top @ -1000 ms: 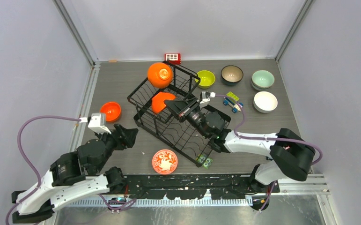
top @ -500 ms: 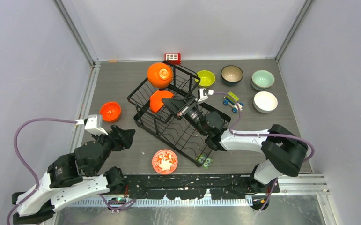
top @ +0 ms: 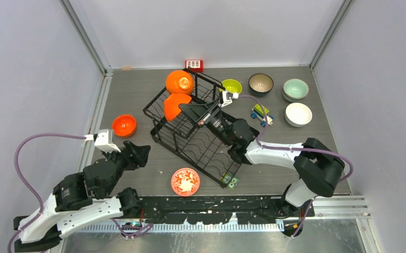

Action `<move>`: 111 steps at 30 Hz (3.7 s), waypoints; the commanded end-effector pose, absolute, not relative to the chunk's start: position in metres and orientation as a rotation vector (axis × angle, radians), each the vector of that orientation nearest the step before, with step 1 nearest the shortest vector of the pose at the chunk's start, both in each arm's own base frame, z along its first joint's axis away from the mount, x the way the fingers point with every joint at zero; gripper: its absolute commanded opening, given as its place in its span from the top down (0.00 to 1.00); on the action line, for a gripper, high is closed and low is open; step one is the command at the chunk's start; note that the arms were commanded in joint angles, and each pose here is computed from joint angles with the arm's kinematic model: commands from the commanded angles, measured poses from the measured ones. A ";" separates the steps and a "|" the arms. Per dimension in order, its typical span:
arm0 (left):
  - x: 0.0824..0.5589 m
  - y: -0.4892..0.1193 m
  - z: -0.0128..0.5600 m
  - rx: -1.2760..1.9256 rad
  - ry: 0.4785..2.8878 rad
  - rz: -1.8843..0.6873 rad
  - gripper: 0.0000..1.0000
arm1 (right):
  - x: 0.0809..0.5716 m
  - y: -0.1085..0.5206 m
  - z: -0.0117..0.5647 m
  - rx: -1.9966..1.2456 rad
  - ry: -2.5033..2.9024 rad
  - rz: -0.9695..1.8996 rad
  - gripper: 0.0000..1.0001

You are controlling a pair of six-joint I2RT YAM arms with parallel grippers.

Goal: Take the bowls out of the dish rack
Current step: Pick up the bowl from the dish rack, then place the bowl with the bowl.

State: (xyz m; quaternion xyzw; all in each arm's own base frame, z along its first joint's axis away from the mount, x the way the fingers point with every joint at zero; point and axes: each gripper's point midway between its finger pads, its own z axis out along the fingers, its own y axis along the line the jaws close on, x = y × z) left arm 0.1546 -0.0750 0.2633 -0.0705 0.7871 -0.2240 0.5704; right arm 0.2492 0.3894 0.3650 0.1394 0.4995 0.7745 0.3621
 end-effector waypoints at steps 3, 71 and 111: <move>0.157 -0.068 0.280 -0.217 1.807 -0.531 0.30 | 0.228 0.369 0.431 0.183 1.120 2.063 0.99; 0.111 -0.256 0.387 1.087 2.010 -0.436 0.27 | 0.035 0.273 0.319 -1.934 1.107 -0.371 0.99; 0.165 -0.227 0.399 0.667 1.973 -0.210 1.00 | 0.018 0.299 0.358 -1.649 1.283 0.016 0.00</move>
